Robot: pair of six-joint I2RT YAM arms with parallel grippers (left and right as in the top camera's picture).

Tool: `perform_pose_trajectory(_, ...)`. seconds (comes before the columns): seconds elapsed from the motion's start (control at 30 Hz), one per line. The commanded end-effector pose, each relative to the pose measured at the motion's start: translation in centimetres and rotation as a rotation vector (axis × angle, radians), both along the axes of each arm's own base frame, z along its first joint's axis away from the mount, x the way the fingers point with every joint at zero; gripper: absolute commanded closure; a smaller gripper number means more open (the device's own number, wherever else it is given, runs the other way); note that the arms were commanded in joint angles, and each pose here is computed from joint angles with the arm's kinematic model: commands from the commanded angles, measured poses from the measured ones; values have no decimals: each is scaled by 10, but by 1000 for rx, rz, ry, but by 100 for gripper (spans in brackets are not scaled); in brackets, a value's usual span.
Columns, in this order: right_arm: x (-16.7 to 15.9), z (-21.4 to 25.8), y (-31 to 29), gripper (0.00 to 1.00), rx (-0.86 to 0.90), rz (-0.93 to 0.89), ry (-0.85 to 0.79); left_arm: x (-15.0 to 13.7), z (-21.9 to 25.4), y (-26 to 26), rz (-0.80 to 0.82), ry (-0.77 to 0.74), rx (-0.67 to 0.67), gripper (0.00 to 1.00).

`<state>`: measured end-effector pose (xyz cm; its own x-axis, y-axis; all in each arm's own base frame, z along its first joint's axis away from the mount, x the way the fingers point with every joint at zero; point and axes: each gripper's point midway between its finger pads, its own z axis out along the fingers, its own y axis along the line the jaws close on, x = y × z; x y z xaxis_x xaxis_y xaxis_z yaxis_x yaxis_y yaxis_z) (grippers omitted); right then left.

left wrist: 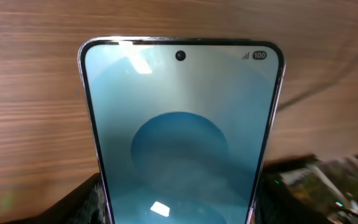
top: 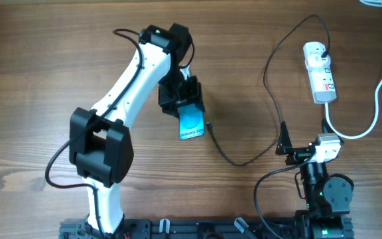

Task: Plug charger to phone and switch on socket
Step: 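Lift the phone with the left gripper and tilt it upright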

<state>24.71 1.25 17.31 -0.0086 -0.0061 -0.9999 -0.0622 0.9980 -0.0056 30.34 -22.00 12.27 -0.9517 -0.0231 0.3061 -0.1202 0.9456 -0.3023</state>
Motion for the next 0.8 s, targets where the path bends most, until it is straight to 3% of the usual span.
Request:
perform_pose_trajectory(0.0, -1, 2, 2, 0, -13, 11, -12, -2, 32, -29, 37, 42, -175, 47)
perform_pose_trajectory(0.3, -1, 2, 2, 0, -13, 11, -12, 5, 56, -36, 176, 149, -331, 52)
perform_pose_trajectory(0.77, -1, 4, -1, 0, -41, -2, -20, 15, 57, -36, 198, 129, -360, 53)
